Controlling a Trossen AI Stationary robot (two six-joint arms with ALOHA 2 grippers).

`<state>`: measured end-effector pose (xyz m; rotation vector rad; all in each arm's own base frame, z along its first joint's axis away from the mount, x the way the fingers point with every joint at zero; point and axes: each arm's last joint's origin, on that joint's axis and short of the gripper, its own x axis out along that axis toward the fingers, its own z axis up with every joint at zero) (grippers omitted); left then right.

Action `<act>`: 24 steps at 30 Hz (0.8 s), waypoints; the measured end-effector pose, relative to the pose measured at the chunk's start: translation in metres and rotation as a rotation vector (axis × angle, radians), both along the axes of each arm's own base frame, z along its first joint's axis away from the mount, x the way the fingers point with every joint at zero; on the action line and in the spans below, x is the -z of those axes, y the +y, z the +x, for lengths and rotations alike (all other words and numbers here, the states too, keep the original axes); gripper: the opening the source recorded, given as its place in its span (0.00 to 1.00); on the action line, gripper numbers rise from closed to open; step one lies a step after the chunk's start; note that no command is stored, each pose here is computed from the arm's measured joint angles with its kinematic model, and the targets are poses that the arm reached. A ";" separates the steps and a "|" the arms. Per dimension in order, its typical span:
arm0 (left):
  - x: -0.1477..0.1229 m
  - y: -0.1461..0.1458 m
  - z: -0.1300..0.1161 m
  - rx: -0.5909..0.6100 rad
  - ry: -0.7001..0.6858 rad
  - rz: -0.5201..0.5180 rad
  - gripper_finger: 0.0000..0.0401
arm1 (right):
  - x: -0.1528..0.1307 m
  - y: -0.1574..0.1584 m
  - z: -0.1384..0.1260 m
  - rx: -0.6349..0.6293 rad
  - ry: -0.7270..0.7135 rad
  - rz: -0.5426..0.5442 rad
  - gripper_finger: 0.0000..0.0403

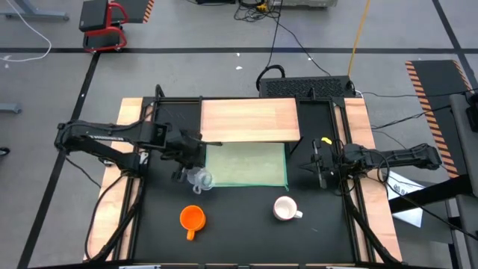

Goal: Stack small to large cups/mugs on shelf
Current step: Put the transparent mug on the shelf

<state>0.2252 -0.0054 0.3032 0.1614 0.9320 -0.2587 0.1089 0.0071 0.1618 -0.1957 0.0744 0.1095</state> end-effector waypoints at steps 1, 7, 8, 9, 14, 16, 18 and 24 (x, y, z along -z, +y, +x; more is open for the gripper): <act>-0.001 0.001 -0.003 -0.004 -0.020 0.000 0.00 | 0.000 0.000 0.000 0.000 -0.001 0.000 0.00; 0.004 0.004 -0.029 -0.066 -0.104 -0.012 0.00 | -0.001 0.000 0.000 0.000 -0.007 0.000 0.00; 0.006 0.005 -0.032 -0.077 -0.123 -0.017 0.00 | -0.001 0.000 0.000 0.000 -0.007 0.000 0.00; 0.008 0.005 -0.037 -0.087 -0.144 -0.022 0.00 | -0.001 0.000 0.000 0.000 -0.007 0.000 0.00; 0.019 0.005 -0.058 -0.134 -0.205 -0.044 0.00 | -0.001 0.000 0.000 0.000 -0.008 0.000 0.00; 0.023 0.006 -0.066 -0.164 -0.217 -0.044 0.00 | -0.001 0.000 0.000 0.000 -0.007 0.000 0.00; 0.026 0.006 -0.073 -0.188 -0.227 -0.045 0.00 | -0.001 0.000 0.000 0.000 -0.008 0.000 0.00; 0.041 0.007 -0.085 -0.233 -0.236 -0.078 0.00 | -0.001 0.000 0.000 0.000 -0.008 0.000 0.00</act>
